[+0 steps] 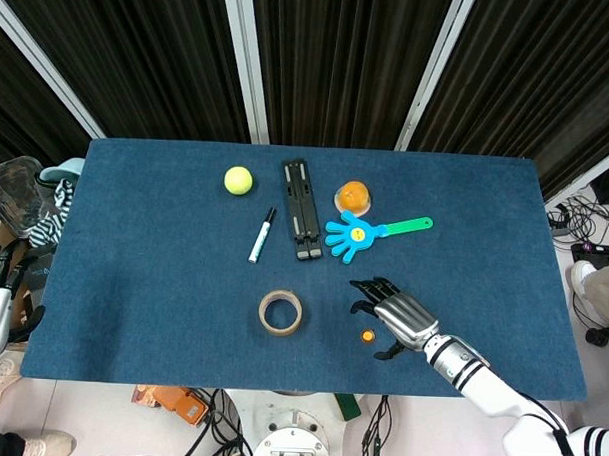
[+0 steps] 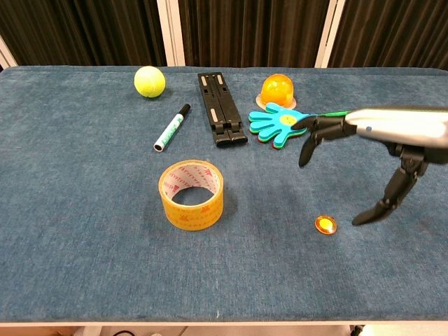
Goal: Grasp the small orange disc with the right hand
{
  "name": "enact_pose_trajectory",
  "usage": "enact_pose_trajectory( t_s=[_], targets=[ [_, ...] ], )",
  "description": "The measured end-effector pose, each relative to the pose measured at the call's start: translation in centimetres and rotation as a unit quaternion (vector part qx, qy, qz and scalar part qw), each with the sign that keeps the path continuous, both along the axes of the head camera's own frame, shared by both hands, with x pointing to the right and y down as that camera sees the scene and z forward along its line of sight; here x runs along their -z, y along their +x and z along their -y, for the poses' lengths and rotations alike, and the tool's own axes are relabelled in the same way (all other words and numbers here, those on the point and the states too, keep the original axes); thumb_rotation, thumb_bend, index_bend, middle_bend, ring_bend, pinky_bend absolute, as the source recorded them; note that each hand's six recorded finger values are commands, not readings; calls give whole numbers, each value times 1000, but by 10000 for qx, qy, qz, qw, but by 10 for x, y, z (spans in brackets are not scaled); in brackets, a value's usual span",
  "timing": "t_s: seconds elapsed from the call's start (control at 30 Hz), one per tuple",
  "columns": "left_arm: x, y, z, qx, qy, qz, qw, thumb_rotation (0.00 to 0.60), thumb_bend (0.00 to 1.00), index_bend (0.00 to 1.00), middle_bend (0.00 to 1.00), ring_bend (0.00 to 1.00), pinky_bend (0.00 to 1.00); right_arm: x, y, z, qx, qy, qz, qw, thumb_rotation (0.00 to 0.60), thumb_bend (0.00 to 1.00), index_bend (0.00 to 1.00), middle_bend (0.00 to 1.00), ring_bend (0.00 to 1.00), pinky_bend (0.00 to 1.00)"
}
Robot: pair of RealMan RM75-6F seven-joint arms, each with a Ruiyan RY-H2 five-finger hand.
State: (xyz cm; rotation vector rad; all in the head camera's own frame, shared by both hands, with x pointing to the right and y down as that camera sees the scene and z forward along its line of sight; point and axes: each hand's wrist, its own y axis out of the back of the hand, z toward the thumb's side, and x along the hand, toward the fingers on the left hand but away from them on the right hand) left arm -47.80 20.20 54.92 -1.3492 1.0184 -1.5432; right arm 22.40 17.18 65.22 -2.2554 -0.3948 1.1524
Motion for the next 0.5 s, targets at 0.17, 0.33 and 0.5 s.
enact_pose_trajectory(
  t_s=[0.17, 0.33, 0.5],
  targets=[
    [0, -1, 0, 19, 7, -6, 10000, 600, 235, 187, 28, 22, 178, -16, 5, -4, 24, -132, -167, 9998, 600, 83, 387, 42, 108, 68],
    [0, -1, 1, 43, 11, -19, 10000, 600, 234, 187, 28, 22, 178, -25, 6, -6, 54, -218, -266, 9994, 600, 112, 396, 42, 108, 68],
    [1, -2, 1, 52, 17, -29, 10000, 600, 235, 187, 28, 22, 178, -31, 4, -11, 166, -344, -342, 9987, 600, 173, 409, 42, 108, 68]
  ],
)
